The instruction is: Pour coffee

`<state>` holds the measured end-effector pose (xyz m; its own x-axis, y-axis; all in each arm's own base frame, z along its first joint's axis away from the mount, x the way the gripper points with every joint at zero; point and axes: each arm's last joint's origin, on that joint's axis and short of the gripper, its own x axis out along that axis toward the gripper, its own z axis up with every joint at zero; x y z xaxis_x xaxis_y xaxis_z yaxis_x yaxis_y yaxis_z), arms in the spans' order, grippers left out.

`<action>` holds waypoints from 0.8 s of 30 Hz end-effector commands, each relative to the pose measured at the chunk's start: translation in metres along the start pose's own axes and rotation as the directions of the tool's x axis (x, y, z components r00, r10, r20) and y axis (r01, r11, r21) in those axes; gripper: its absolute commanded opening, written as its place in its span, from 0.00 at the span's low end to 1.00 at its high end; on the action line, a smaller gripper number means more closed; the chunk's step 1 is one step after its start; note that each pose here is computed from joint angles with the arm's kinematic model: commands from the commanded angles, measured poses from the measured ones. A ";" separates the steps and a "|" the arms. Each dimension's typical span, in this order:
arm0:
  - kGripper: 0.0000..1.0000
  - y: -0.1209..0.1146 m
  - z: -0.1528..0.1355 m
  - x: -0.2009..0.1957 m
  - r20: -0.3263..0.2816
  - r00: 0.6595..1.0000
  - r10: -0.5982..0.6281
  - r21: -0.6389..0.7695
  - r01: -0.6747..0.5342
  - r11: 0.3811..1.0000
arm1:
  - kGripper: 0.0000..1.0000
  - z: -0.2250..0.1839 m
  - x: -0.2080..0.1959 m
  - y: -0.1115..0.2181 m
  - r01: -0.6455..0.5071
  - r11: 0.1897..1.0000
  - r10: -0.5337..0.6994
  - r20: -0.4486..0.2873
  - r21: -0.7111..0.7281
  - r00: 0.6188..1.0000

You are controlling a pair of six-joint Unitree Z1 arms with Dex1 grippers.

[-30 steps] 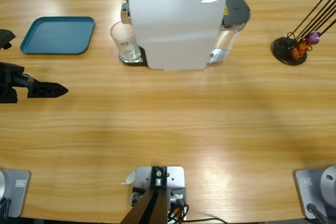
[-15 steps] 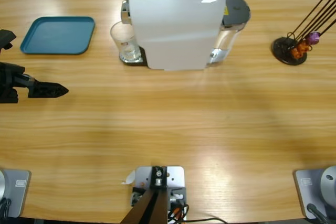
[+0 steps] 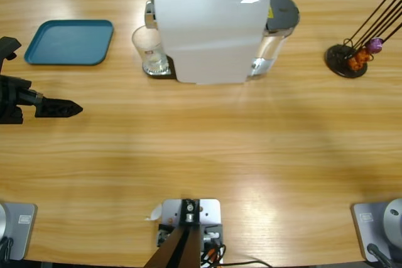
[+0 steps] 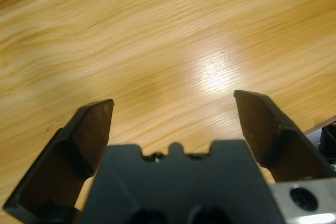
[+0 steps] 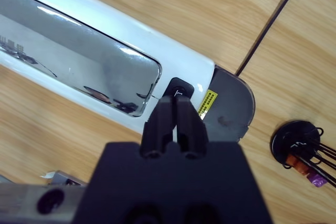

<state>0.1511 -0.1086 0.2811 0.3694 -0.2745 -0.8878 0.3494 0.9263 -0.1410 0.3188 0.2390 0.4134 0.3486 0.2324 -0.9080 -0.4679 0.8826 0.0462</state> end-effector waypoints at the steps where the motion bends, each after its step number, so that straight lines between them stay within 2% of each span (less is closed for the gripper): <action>1: 1.00 -0.001 -0.004 0.014 -0.049 0.999 0.011 0.000 -0.011 1.000 | 0.00 0.004 0.031 -0.004 0.038 0.999 -0.038 -0.069 -0.002 0.997; 7: 1.00 -0.001 -0.004 0.014 -0.048 0.999 0.010 0.000 -0.010 1.000 | 0.00 0.001 0.038 0.000 0.032 0.999 -0.033 -0.095 -0.015 0.995; 14: 1.00 0.000 -0.005 0.014 -0.052 0.999 0.012 -0.008 -0.013 1.000 | 0.00 -0.007 0.066 0.003 0.044 0.999 -0.049 -0.195 -0.026 0.980; 24: 1.00 0.000 -0.005 0.015 -0.055 0.998 0.013 -0.012 -0.014 1.000 | 0.00 -0.006 0.078 0.004 0.039 0.999 -0.044 -0.226 -0.025 0.973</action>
<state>0.1514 -0.1088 0.2788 0.3624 -0.2695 -0.8922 0.3391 0.9298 -0.1431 0.3189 0.2392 0.4090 0.3382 0.2201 -0.9150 -0.4677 0.8830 0.0396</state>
